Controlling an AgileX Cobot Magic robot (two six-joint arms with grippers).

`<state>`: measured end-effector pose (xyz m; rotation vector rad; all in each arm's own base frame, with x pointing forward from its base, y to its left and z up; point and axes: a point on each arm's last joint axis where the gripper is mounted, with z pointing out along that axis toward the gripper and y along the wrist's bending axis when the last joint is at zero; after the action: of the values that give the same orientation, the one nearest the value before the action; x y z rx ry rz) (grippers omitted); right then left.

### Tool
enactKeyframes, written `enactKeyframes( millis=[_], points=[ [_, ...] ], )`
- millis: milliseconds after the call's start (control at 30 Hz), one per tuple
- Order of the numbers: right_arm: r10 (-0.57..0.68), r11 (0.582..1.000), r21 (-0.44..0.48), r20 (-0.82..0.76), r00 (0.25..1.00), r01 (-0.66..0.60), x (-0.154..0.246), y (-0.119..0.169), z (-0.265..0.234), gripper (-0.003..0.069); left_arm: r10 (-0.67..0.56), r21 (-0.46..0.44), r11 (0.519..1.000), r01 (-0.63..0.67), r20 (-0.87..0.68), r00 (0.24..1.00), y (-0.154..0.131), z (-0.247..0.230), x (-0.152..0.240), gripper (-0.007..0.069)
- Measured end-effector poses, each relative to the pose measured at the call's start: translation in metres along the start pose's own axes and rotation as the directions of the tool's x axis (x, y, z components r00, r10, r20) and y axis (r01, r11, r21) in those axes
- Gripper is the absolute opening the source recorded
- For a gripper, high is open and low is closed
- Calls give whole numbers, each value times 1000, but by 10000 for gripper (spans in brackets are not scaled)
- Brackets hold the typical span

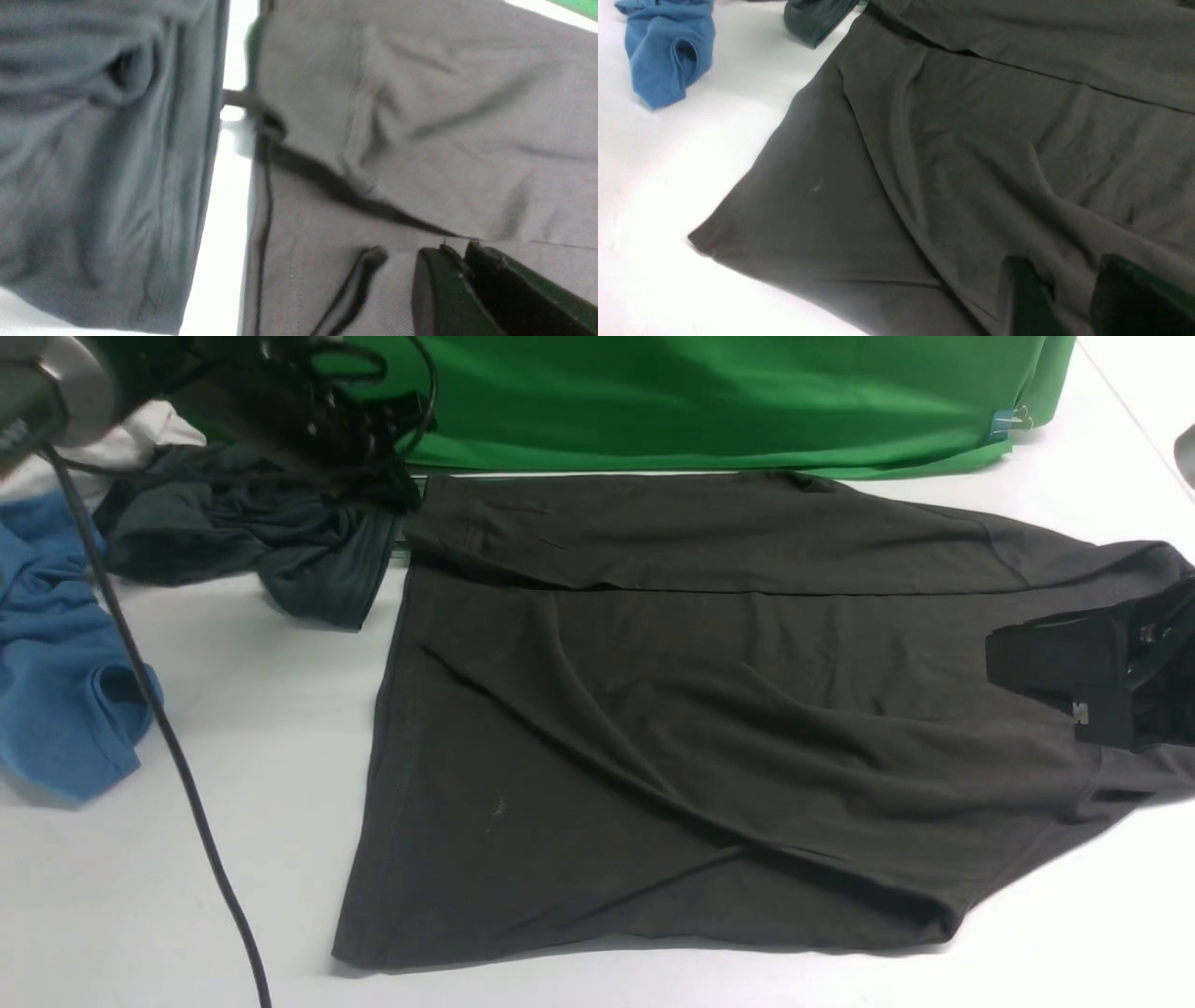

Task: Fold a long-sleeved shirt on a white desktop.
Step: 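Grab the top left corner of the dark shirt with the left gripper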

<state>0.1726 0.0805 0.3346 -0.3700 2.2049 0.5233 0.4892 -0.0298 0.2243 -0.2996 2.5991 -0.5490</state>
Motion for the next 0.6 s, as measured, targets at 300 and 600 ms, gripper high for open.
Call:
enactKeyframes(
  millis=[300,600],
  points=[
    [2,1000,1,4,1000,-2,0,0,0,240,-163,0,986,164,91,982,13,32,-5,520],
    [2,1000,3,12,1000,-2,-1,0,0,240,-216,39,976,212,149,965,16,52,-7,638]
  ],
)
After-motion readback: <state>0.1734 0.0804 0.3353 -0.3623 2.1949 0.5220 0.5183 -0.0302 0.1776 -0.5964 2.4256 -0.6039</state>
